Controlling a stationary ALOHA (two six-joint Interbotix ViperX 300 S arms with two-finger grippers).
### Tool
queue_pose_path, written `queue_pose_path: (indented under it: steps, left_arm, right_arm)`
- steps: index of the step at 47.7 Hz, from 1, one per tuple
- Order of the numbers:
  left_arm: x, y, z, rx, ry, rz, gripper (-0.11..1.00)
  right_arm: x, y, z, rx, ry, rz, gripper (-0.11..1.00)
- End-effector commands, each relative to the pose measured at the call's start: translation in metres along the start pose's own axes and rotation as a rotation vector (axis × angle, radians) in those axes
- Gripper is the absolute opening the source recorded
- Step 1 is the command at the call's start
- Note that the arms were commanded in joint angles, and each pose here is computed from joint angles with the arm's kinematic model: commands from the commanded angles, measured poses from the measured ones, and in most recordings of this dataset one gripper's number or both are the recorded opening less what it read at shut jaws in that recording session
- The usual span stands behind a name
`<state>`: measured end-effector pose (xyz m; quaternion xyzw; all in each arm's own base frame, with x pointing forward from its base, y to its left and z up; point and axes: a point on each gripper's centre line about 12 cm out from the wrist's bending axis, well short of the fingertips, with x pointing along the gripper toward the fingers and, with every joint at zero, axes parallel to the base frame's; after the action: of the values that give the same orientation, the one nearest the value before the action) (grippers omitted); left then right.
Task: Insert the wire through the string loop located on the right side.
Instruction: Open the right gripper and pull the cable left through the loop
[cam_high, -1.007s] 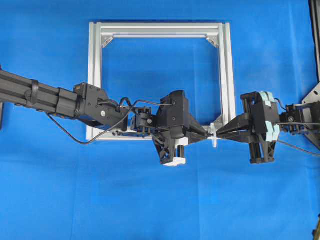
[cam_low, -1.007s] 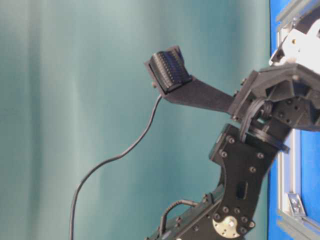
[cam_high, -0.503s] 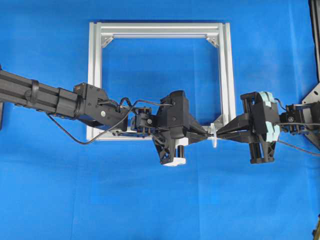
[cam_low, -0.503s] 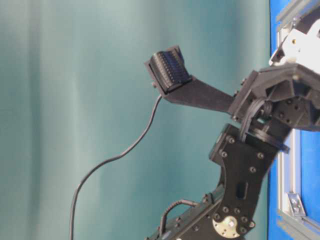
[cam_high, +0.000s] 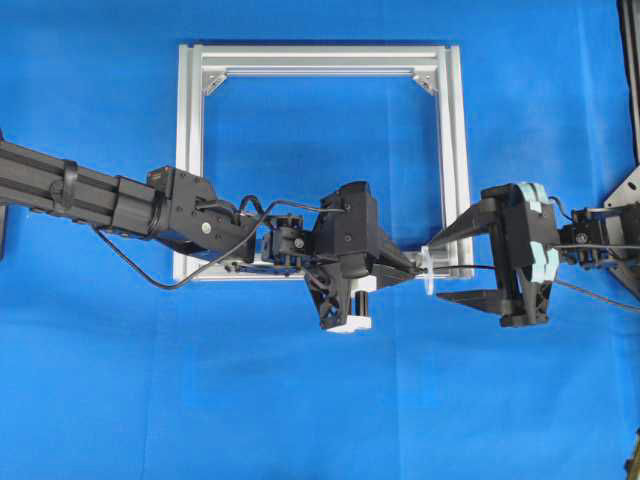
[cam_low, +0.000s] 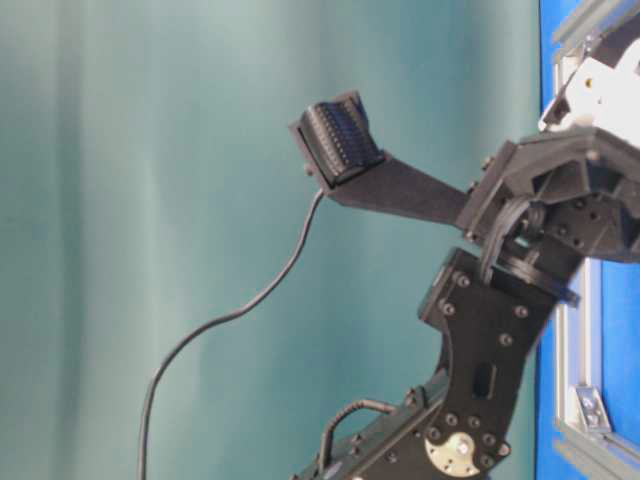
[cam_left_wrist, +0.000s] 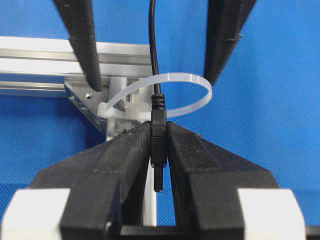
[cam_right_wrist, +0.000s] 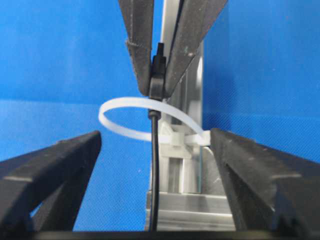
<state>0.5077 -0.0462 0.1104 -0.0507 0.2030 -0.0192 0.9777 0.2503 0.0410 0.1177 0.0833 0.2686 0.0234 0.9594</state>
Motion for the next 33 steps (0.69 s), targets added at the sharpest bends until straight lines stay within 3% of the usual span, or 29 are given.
queue_pose_path:
  steps: [1,14,28,33]
  left_arm:
    - [-0.004,-0.004,0.017,0.003,-0.042,-0.009,0.08]
    - [-0.029,-0.003,0.012,0.011,-0.044,-0.007,0.08]
    - [-0.101,-0.007,-0.008,0.022,-0.059,-0.024,0.08]
    - [-0.127,-0.007,-0.024,0.018,-0.026,-0.029,0.08]
  right_arm:
    - [0.002,0.002,0.008,0.006,-0.027,0.006,0.93]
    - [0.002,0.002,0.008,0.006,-0.025,0.006,0.94]
    - [0.002,0.003,0.01,0.006,-0.028,0.007,0.94]
    - [0.001,0.003,0.01,0.006,-0.031,0.008,0.94]
